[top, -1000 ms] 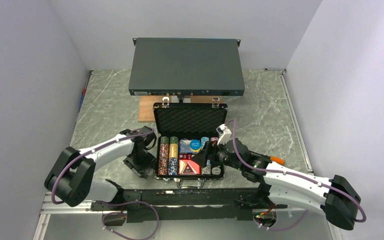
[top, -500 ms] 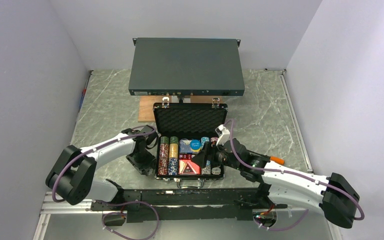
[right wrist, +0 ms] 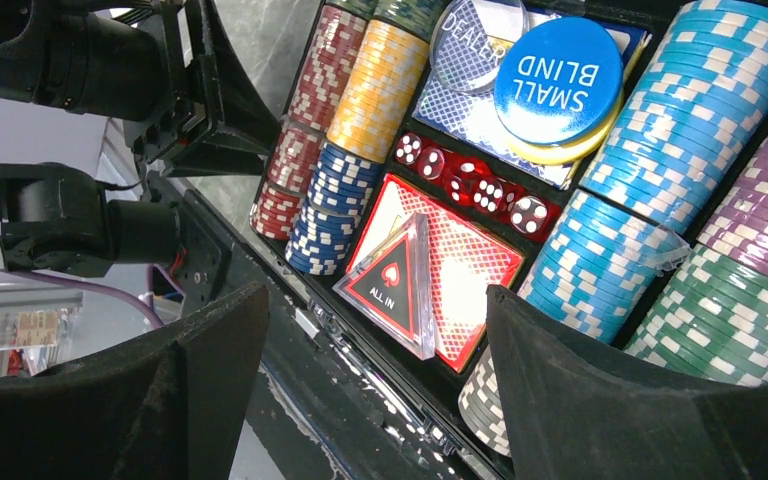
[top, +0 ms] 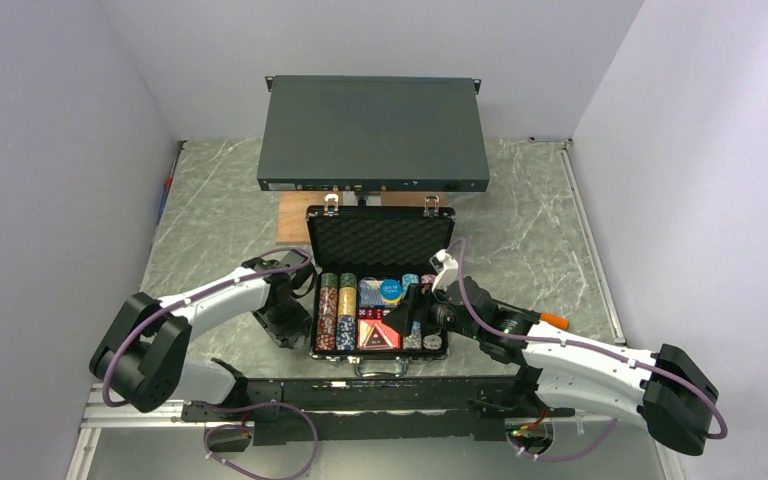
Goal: Pack up texas hold em set
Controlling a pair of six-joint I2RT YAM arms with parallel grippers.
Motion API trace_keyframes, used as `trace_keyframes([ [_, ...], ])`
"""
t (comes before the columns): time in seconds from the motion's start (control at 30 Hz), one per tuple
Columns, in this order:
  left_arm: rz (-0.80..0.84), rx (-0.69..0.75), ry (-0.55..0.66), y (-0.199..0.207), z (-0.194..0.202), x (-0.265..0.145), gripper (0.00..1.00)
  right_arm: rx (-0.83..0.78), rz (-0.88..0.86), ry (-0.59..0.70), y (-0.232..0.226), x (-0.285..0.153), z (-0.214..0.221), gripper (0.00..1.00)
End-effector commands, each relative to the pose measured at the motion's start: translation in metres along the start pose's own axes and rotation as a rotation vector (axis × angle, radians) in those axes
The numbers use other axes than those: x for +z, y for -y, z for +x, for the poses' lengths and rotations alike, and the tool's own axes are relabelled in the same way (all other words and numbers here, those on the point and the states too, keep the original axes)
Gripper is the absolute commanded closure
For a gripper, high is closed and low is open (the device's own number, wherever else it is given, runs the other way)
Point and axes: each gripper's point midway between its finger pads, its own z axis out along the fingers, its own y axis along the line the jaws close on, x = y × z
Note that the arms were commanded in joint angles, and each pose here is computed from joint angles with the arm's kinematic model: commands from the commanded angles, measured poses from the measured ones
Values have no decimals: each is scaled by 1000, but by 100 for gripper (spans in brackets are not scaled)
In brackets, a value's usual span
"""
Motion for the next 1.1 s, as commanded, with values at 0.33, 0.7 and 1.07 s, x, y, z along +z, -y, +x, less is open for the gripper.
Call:
trace_keyframes([
  [0.33, -44, 0, 186, -14, -32, 1, 69, 0, -46, 29, -17, 4, -13, 19],
  [0.7, 187, -23, 185, 13, -33, -59, 68, -15, -66, 14, -24, 10, -14, 18],
  [1.07, 638, 14, -17, 92, 1, -132, 65, -49, -130, -6, -43, 18, -14, 18],
])
